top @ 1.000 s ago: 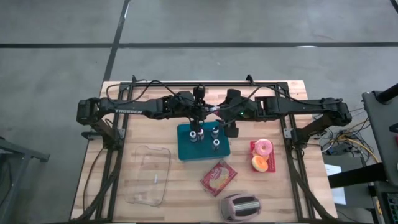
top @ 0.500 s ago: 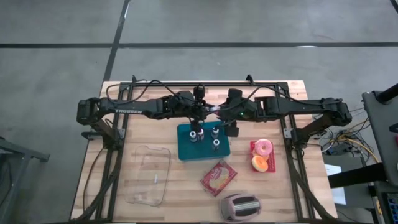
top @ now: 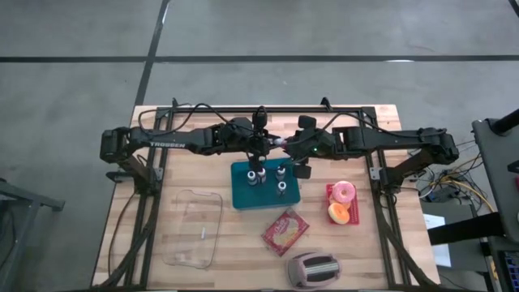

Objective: Pick & Place Food Item
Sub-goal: Put the pink food coloring bottle into the blue bin

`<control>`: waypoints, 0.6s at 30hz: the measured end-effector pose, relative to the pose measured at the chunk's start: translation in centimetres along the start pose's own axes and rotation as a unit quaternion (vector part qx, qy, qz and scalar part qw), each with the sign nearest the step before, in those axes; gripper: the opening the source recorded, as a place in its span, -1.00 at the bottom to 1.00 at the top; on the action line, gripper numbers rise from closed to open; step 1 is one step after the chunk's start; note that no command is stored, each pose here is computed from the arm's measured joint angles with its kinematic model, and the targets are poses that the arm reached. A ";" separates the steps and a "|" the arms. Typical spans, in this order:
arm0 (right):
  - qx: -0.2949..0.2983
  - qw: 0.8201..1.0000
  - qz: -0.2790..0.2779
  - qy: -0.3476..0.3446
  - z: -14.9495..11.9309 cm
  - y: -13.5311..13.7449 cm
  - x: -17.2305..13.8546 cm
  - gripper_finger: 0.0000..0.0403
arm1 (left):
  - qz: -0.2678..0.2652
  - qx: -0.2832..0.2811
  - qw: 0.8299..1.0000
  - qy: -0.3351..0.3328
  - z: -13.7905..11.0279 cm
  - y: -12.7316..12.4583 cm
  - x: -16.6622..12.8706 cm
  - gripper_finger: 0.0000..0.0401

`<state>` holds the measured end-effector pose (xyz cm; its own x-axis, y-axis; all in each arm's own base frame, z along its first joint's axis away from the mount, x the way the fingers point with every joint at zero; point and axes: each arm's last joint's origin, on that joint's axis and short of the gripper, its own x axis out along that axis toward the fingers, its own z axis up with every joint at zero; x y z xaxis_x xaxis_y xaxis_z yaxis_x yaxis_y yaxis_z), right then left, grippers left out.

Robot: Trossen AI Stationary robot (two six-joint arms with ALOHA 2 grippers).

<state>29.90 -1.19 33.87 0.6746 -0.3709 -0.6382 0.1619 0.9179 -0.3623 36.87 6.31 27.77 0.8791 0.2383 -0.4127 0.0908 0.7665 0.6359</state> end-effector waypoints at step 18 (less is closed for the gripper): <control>0.007 1.000 0.001 -0.015 0.3 0.4 -0.1 -0.36 | -0.030 0.000 1.000 0.006 0.3 0.3 -1.9 -0.30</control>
<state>30.09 -0.77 34.03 0.6956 -0.3647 -0.6189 0.1698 0.9206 -0.3517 35.37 5.89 28.94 0.8664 0.1990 -0.4579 0.1431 0.7796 0.6097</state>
